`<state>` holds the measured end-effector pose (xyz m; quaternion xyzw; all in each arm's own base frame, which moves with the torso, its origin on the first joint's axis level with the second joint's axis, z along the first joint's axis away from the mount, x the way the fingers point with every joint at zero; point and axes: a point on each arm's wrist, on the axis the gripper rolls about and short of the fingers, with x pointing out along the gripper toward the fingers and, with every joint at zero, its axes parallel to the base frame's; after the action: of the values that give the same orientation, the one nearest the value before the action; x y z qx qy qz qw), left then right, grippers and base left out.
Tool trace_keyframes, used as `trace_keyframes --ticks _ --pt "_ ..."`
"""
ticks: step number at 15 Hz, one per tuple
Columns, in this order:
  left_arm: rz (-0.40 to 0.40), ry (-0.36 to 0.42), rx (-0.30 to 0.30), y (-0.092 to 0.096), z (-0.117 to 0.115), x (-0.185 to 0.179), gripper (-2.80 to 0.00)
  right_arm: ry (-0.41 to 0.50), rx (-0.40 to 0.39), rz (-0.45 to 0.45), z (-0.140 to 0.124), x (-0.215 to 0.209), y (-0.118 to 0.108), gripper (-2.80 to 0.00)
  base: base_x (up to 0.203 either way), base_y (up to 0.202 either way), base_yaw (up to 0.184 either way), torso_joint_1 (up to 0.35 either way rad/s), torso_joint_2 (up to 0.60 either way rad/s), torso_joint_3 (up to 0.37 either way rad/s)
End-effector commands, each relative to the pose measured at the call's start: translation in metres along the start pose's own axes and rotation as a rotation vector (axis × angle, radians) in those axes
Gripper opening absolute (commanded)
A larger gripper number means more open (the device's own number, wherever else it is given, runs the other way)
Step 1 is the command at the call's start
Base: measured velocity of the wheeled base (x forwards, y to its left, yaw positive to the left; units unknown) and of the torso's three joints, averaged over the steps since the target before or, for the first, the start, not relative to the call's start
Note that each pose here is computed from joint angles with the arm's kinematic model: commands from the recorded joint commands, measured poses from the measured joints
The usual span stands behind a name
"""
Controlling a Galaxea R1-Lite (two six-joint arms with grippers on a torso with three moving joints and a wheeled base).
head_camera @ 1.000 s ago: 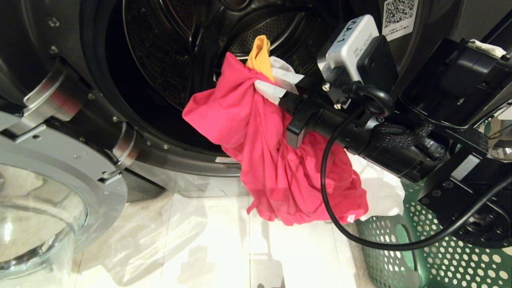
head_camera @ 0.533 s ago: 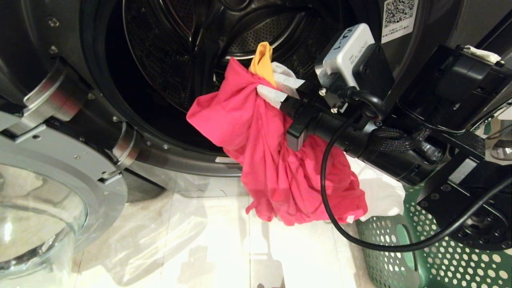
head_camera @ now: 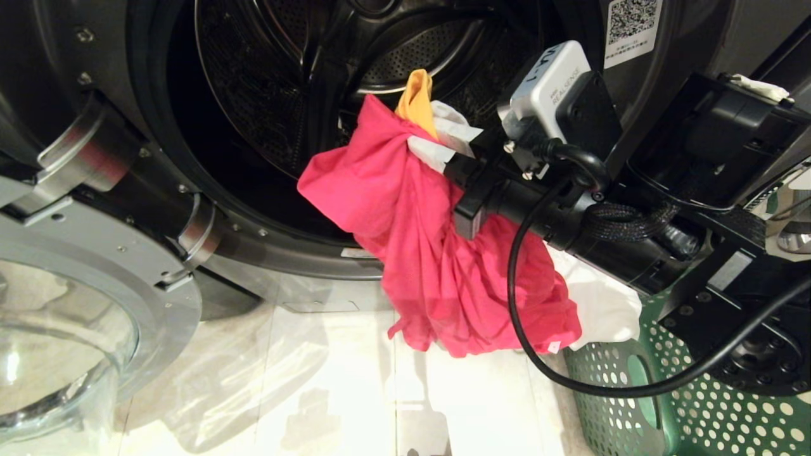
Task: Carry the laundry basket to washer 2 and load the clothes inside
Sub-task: Place the clothes into the washing machine
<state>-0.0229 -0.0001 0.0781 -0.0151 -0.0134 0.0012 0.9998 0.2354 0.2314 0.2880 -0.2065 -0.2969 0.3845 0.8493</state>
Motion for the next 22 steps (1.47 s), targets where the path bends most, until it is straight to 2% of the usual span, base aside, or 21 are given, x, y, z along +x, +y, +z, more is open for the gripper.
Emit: trace_keyframes --ticks 1,9,14,16,18,20,22 --pt "0.001 0.008 0.000 0.000 -0.002 0.001 -2.80 -0.008 -0.006 -0.005 0.002 -0.001 -0.001 -2.80 0.000 0.000 0.000 0.000 0.00 0.000" --pt "0.001 0.008 0.000 0.000 -0.002 0.001 -2.80 0.009 -0.002 -0.001 0.000 -0.007 0.001 -2.80 0.000 0.000 0.000 0.000 0.00 0.000" --pt "0.001 0.008 0.000 0.000 -0.002 0.001 -2.80 0.022 -0.009 -0.013 -0.004 -0.008 -0.004 -2.80 0.000 -0.006 0.146 0.002 0.00 0.002" --pt "0.001 0.008 0.000 0.000 -0.002 0.001 -2.80 0.053 -0.027 -0.053 -0.013 -0.012 -0.018 -2.80 0.000 -0.006 0.149 0.002 0.01 0.002" --pt "0.001 0.008 0.000 0.000 -0.002 0.001 -2.80 0.111 -0.065 -0.130 -0.029 -0.023 -0.046 -2.80 -0.001 -0.002 0.085 0.001 0.00 0.002" --pt "0.001 0.008 0.000 0.000 -0.002 0.001 -2.80 0.168 -0.102 -0.207 -0.041 -0.038 -0.072 -2.80 0.000 0.000 0.000 0.000 0.00 0.000" --pt "0.001 0.008 0.000 0.000 -0.002 0.001 -2.80 0.219 -0.123 -0.253 -0.048 -0.054 -0.087 -2.80 0.000 0.000 0.000 0.000 0.00 0.000"
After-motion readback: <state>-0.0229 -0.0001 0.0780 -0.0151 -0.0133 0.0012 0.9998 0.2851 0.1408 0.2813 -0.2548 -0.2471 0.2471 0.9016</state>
